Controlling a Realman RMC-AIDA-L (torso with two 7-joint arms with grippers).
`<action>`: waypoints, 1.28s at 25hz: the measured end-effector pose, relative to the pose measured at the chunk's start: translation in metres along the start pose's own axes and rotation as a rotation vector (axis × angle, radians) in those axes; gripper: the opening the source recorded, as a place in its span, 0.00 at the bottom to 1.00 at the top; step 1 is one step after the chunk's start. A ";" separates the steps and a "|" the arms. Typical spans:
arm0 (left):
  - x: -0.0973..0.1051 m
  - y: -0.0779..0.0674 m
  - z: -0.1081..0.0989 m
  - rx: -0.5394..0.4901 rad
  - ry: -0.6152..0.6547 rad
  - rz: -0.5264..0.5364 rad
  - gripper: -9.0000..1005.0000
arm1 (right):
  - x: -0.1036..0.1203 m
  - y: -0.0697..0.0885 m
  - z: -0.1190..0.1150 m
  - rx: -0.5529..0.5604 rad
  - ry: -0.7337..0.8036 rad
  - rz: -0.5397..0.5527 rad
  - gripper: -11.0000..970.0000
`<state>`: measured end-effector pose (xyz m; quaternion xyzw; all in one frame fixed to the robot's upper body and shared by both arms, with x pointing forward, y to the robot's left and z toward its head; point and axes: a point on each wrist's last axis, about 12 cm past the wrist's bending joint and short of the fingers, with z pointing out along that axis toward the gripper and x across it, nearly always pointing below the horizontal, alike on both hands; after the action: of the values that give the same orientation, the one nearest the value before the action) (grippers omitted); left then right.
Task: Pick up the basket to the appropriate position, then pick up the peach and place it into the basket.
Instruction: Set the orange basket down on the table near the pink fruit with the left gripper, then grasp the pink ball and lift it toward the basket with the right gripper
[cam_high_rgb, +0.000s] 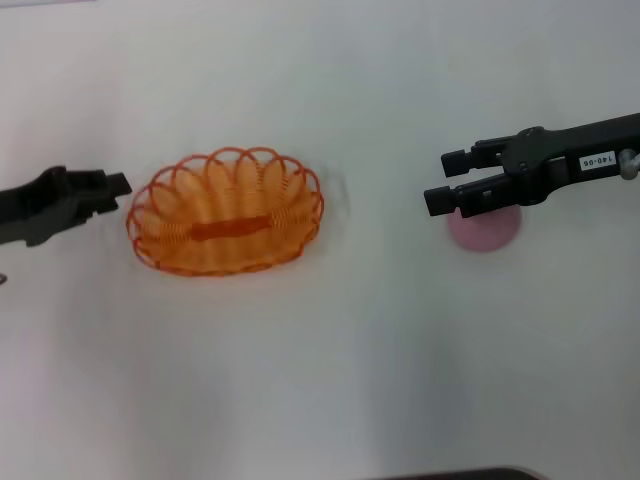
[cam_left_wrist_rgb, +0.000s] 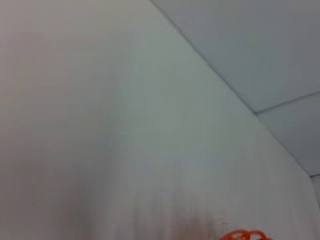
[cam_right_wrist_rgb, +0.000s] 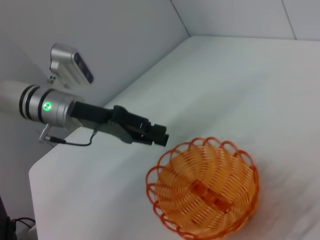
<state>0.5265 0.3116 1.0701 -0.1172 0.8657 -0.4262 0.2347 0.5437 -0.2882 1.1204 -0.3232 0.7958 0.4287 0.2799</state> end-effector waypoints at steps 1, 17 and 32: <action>0.002 0.002 -0.002 0.000 0.004 -0.008 0.17 | 0.000 0.000 0.000 0.000 0.000 0.001 0.98; -0.002 -0.015 -0.043 0.196 -0.098 0.480 0.68 | -0.017 -0.004 -0.014 0.035 -0.026 0.011 0.95; 0.017 -0.040 -0.049 0.267 0.170 0.917 0.86 | -0.079 0.005 -0.050 0.269 0.327 -0.011 0.89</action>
<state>0.4874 0.3136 1.1224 0.3429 0.7819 -0.3944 0.3400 0.5819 -0.3081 1.2037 -0.3527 0.8789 0.2590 0.1900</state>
